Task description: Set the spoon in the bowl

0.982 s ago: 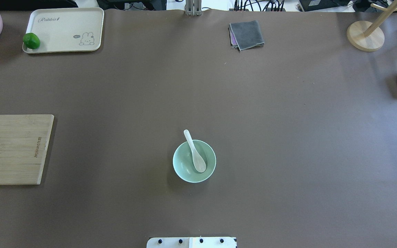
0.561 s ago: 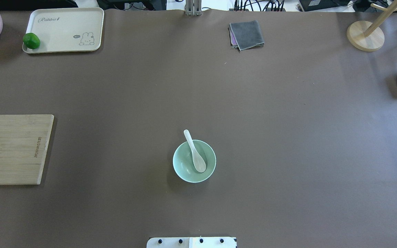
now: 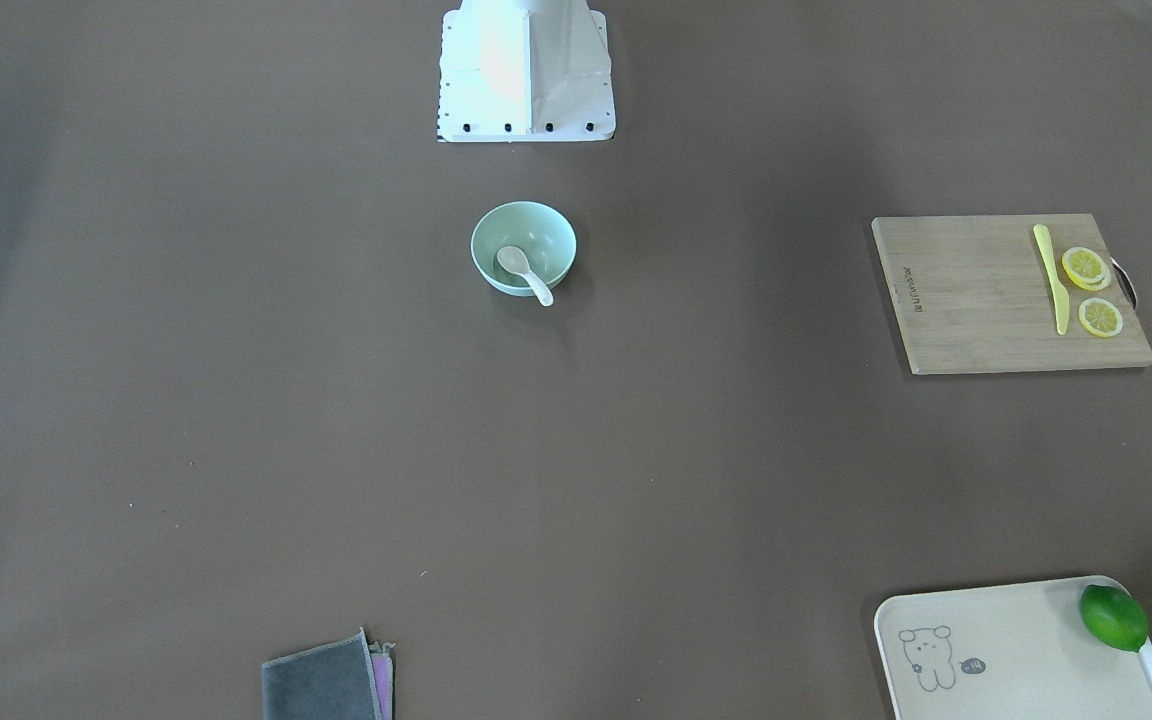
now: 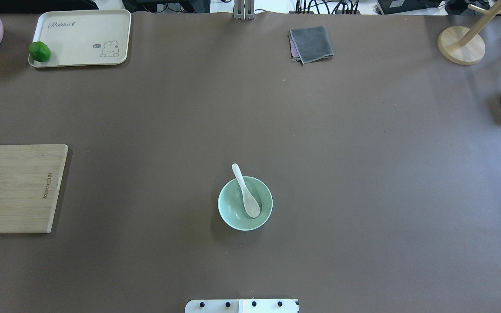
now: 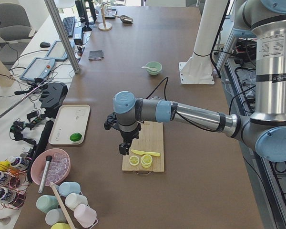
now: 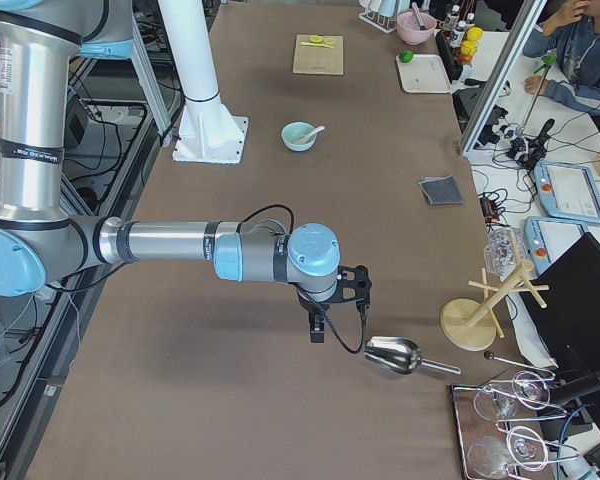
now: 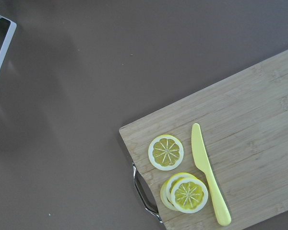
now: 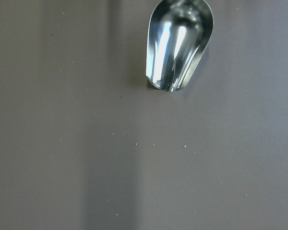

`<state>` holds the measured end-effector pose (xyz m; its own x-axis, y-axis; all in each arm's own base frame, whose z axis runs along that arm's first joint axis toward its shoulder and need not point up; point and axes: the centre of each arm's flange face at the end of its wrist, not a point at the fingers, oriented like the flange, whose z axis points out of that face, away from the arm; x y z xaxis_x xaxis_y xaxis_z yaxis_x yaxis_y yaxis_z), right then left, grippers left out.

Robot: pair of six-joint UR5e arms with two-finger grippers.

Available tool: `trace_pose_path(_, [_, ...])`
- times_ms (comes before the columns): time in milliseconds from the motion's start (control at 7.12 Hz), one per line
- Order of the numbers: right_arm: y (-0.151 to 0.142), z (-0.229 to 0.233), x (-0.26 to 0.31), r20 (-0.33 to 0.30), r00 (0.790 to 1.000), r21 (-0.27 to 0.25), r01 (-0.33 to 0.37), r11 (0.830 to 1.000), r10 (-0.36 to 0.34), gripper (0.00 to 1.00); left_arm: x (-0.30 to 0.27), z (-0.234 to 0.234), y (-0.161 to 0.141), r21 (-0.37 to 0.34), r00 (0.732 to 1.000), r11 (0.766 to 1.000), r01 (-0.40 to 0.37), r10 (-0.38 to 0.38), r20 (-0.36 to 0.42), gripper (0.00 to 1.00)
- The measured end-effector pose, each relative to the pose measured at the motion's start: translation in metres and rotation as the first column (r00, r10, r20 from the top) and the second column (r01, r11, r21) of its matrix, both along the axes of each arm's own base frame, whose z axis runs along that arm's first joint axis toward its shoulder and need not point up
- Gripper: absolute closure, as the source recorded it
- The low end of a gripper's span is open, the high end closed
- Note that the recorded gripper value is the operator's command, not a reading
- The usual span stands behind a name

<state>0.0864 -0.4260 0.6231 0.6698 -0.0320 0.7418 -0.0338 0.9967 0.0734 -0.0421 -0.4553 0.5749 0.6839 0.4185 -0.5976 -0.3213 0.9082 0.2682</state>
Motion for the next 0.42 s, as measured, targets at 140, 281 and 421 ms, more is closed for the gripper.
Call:
trace_pose_path(140, [-0.0004,-0.0004,0.0001,0.0,1.0,0.001,0.0,1.0,0.0,0.0,-0.0003,0.0011,-0.0003,-0.003,1.0,1.0,0.002,-0.002,0.004,0.02])
trace_pose_path(281, [-0.0011,-0.0008,0.0,0.0,1.0,0.001,0.0,1.0,0.0,0.0,-0.0005,0.001,-0.0005,-0.008,1.0,1.0,0.007,-0.007,0.003,0.02])
trace_pose_path(421, [-0.0014,-0.0004,-0.0001,0.0,1.0,0.0,0.0,1.0,0.0,0.0,-0.0004,-0.0004,-0.0009,-0.018,1.0,1.0,0.022,-0.022,0.002,0.02])
